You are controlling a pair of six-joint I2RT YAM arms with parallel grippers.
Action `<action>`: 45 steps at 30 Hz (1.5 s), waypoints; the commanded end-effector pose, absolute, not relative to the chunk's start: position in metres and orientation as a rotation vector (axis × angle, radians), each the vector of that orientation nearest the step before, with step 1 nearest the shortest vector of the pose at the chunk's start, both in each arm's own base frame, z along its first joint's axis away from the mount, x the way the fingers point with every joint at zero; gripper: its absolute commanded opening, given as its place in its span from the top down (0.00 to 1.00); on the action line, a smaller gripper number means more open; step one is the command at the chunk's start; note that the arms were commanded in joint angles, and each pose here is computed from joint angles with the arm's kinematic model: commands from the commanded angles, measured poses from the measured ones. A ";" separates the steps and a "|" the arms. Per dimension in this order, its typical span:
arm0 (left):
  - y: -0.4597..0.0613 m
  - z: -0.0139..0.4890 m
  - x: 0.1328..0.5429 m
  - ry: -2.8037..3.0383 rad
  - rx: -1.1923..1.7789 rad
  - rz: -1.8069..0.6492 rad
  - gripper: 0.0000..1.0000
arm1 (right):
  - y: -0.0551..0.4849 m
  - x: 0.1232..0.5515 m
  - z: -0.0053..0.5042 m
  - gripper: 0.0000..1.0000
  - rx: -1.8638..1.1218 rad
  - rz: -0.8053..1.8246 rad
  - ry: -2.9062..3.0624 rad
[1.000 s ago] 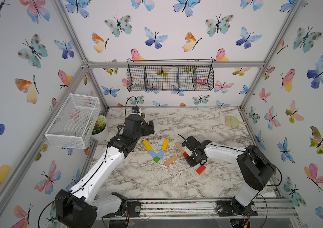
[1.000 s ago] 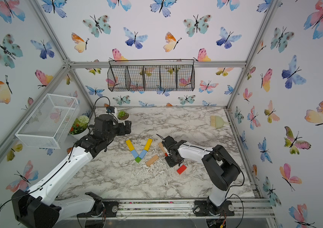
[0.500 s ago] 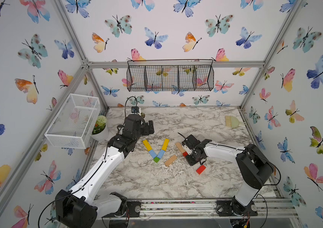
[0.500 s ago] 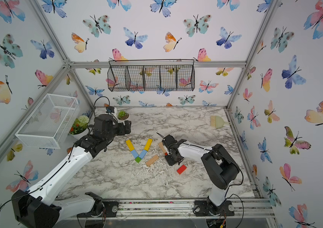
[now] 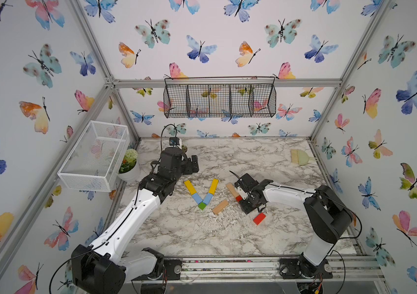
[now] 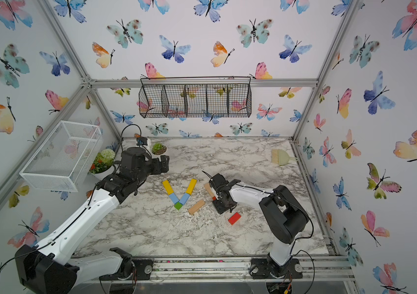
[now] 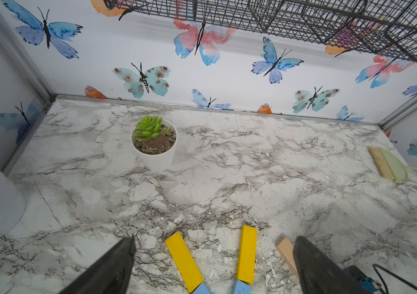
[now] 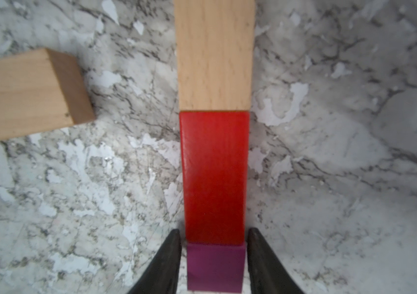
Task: Assemble the letter v with building blocks
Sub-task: Assemble the building block at the center of the board, then pick up the building block from the center of the board.
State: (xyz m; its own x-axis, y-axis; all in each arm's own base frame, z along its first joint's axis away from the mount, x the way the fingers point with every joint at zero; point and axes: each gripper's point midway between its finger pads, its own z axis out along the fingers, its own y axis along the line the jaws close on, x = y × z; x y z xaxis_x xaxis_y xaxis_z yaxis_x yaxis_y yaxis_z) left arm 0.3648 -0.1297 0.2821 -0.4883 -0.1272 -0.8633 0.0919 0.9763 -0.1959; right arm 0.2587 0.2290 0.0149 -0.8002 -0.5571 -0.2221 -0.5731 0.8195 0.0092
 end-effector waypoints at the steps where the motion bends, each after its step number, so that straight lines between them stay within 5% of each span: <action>1: -0.129 0.290 0.363 2.040 -0.026 -0.282 0.03 | 0.221 0.254 0.005 0.50 -0.883 0.075 2.837; 17: -0.128 0.290 0.363 2.039 -0.030 -0.281 0.03 | 0.211 0.256 0.060 0.33 -0.565 0.133 2.770; 26: -0.130 0.290 0.363 2.038 -0.020 -0.298 0.03 | 0.176 0.236 0.052 0.32 -0.098 0.093 2.820; 45: -0.131 0.285 0.361 2.039 -0.019 -0.315 0.03 | 0.162 0.209 0.025 0.33 0.034 0.101 2.903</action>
State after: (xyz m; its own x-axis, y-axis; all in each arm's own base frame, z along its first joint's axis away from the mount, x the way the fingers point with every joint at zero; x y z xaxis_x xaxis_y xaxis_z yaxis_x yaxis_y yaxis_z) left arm 0.3630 -0.1319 0.2754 -0.4973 -0.1280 -0.8581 0.1095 0.9719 -0.2084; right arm 0.2094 0.1632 0.0259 -0.9717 0.0054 -0.2363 -0.0103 0.9978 0.0651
